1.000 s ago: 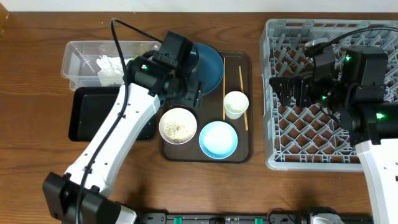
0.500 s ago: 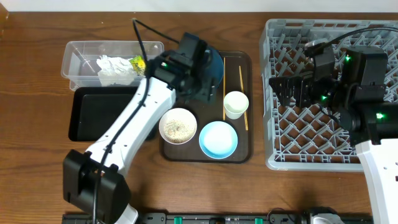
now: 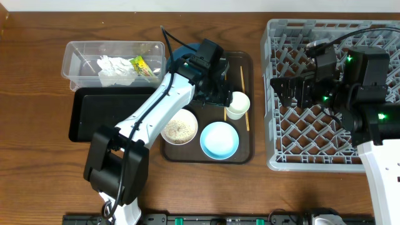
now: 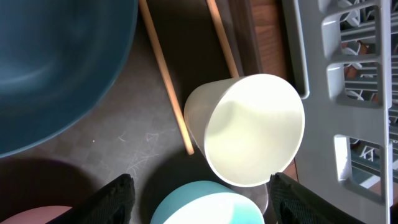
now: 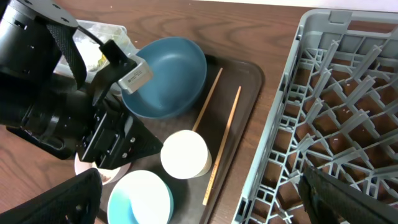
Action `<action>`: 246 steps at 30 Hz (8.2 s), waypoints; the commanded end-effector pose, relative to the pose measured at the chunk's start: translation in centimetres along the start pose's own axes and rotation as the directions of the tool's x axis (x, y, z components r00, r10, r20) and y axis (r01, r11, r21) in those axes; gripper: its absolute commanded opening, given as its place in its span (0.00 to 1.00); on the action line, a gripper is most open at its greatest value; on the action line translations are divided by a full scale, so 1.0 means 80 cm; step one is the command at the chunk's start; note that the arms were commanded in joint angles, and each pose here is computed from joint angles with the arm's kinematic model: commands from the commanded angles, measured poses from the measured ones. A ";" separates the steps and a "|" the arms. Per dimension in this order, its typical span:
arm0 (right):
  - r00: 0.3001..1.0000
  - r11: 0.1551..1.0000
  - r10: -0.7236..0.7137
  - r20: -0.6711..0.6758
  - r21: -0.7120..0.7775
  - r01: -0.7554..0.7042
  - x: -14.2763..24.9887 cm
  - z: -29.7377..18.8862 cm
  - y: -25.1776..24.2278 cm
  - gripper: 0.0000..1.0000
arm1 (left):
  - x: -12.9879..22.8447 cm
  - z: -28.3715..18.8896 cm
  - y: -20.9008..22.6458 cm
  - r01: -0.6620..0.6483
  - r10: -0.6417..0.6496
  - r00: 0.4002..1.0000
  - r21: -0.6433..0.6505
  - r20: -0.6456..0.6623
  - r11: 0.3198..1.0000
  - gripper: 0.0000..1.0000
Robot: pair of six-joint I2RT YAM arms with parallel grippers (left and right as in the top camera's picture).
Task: Sort waste into correct bins and load items into the dishwasher rack
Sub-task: 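Grasp the white cup with the left gripper and lift it, then hand the white cup from the left gripper to the right gripper, then carry the cup with the right gripper and place it in the dish rack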
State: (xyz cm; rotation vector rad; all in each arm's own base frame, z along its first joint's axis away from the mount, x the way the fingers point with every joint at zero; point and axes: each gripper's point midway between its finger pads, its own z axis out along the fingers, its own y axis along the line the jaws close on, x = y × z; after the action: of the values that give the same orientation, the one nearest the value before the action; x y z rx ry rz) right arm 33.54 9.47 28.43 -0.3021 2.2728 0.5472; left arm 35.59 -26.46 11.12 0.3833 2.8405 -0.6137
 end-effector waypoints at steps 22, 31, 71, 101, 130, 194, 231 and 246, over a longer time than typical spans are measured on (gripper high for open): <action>1.000 1.000 0.011 0.005 -0.011 -0.011 -0.005 -0.002 0.003 0.99 | -0.004 0.040 0.017 0.146 -0.141 0.989 -0.145 0.040 0.979 0.48; 1.000 1.000 0.015 -0.005 -0.011 -0.015 -0.002 -0.002 0.003 0.99 | 0.005 0.062 0.019 0.144 -0.142 0.990 -0.194 0.025 0.970 0.40; 0.982 0.618 -0.081 0.170 -0.765 0.183 -0.046 0.027 0.108 0.96 | -0.041 -0.213 -0.051 0.074 -0.101 0.994 0.871 -0.028 0.485 0.06; 0.972 0.587 -0.182 0.149 -0.776 0.229 -0.026 0.068 0.177 0.71 | -0.044 -0.213 -0.051 0.056 -0.097 0.995 0.869 -0.009 0.492 0.06; 0.969 0.433 -0.122 0.214 -0.867 0.247 -0.050 0.053 0.139 0.71 | -0.071 -0.241 -0.063 -0.033 -0.054 0.997 0.898 0.063 0.438 0.06; 0.980 0.603 0.066 0.188 -0.790 0.111 -0.106 0.015 0.021 0.44 | -0.068 -0.236 -0.074 -0.127 0.004 0.990 0.890 0.139 0.438 0.31; 0.796 0.912 0.342 -0.499 0.380 -0.154 0.091 -0.030 -0.053 0.48 | -0.019 -0.102 0.177 0.322 -0.298 0.944 -0.199 0.141 0.926 0.38; 0.568 0.877 0.444 -0.693 0.467 -0.115 0.155 0.018 -0.092 0.46 | -0.015 -0.103 0.184 0.326 -0.299 0.943 -0.236 0.143 0.915 0.39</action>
State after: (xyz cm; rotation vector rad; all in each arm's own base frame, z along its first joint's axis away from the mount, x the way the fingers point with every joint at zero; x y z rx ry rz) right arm 28.81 3.30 17.42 0.0585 3.2391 0.1282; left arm 39.69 -10.80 12.93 -0.1566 2.8586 -0.3508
